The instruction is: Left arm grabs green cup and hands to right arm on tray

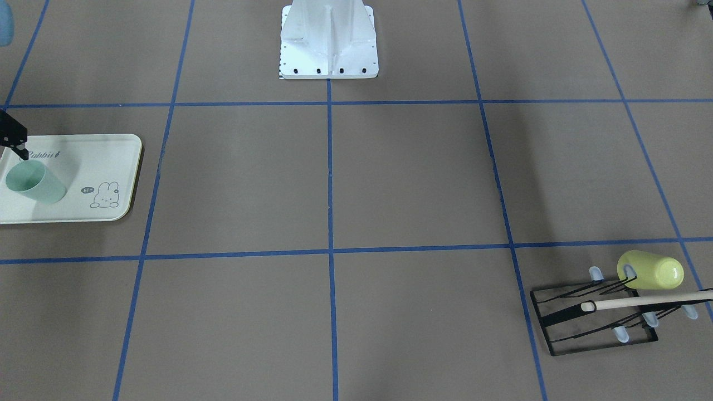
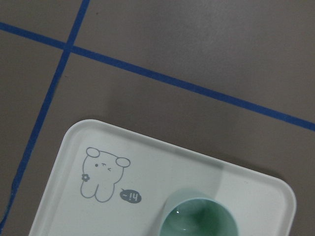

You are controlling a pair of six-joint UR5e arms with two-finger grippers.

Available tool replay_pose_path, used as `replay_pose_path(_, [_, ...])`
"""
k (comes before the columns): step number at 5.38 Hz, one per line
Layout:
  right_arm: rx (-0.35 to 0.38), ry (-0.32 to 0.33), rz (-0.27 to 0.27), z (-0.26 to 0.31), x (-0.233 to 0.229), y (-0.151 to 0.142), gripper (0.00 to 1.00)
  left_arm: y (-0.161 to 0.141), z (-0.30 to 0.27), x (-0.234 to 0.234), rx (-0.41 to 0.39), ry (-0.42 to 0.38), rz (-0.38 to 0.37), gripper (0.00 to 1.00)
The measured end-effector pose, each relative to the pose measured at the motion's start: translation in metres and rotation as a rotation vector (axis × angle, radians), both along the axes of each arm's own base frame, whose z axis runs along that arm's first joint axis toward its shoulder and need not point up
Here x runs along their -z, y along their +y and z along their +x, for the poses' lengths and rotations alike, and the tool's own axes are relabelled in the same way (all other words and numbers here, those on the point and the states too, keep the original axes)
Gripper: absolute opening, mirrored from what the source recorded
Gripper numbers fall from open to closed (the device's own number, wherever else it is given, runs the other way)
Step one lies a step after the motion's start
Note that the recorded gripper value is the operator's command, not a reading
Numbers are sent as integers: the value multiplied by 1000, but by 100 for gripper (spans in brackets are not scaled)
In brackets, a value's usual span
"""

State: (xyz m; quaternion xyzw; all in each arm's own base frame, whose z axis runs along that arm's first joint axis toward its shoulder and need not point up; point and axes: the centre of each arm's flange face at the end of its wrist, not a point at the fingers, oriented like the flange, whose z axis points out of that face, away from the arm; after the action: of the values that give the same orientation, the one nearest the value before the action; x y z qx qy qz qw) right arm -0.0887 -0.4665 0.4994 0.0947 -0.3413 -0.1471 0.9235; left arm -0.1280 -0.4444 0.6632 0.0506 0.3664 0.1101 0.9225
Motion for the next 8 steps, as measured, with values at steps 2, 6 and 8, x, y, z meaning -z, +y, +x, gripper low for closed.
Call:
replay_pose_path(2, [65,5,-3,62,-21,-5,100,17,2,15,1,-26,32,100])
replay_pose_path(6, [22,24,-141,155,-132,46,100,6,23,38,87,-20,14,100])
replay_pose_path(8, [-8,27,-185,163,-147,62,100,6,41,37,105,3,-42,100])
